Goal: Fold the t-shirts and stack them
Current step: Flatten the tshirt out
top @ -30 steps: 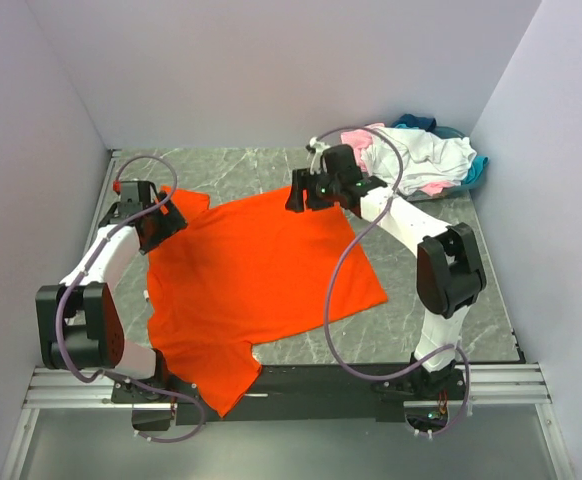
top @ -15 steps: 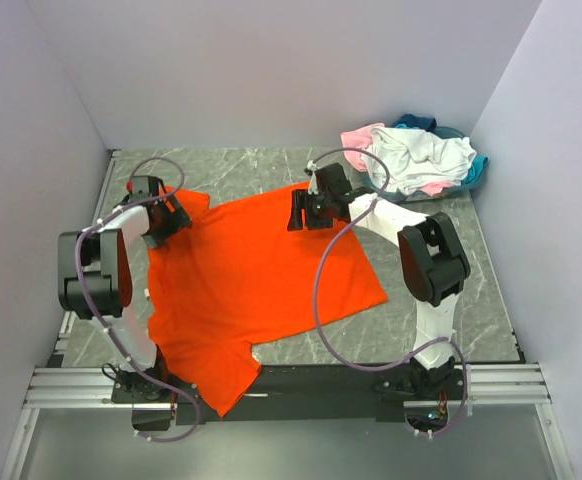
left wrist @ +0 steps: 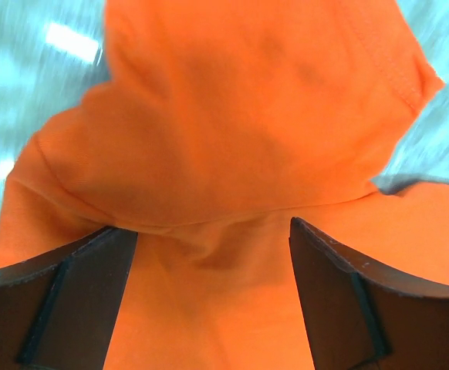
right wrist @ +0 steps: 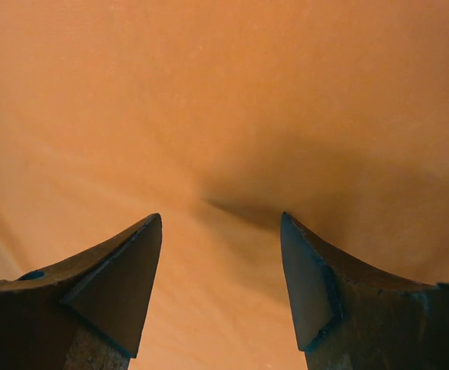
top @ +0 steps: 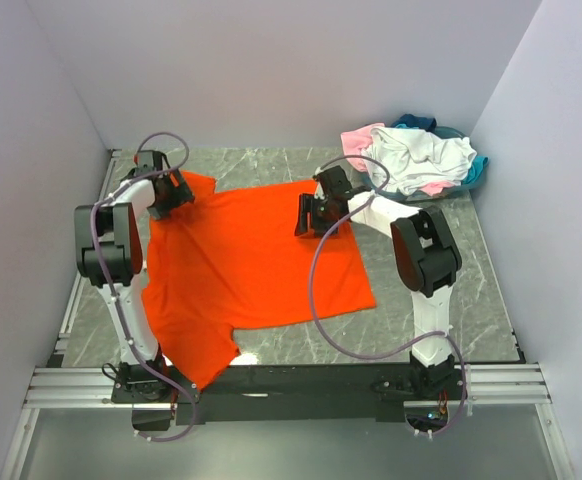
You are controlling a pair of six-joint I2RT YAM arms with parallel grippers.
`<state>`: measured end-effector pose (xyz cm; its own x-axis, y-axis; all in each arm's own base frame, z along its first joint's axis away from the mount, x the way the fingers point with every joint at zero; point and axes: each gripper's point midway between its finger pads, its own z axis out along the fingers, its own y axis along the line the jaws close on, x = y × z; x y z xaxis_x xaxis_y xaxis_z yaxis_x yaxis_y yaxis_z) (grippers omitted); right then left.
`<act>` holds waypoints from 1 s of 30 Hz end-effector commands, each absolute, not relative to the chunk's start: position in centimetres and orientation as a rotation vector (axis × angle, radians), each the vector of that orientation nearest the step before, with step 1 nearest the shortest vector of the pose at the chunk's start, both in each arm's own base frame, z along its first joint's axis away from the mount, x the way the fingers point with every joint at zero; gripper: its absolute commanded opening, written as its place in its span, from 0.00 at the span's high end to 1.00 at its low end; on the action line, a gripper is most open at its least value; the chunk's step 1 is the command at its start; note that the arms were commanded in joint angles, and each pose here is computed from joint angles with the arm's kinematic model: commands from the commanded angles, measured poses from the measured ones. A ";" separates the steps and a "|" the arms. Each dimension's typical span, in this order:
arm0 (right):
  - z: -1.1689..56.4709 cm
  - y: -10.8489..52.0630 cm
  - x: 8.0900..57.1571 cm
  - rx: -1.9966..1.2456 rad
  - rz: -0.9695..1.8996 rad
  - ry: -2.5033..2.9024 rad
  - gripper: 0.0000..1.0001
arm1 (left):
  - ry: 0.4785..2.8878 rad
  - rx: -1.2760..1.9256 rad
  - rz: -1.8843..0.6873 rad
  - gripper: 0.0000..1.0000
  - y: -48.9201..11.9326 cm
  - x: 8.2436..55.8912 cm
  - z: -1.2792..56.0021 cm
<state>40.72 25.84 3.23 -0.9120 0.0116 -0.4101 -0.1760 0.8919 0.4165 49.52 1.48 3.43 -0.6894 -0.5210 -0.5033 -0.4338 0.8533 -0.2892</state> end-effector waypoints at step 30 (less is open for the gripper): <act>6.7 23.2 47.2 0.017 0.637 2.649 0.31 | 2.227 -0.320 -0.364 0.11 -3.5 61.0 13.8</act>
<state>46.65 23.20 4.42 -0.9264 0.1185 -0.3575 -0.0501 0.9021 0.4287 60.51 -3.56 5.15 -0.7179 -0.3579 -0.5971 -0.1518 0.9175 -0.3676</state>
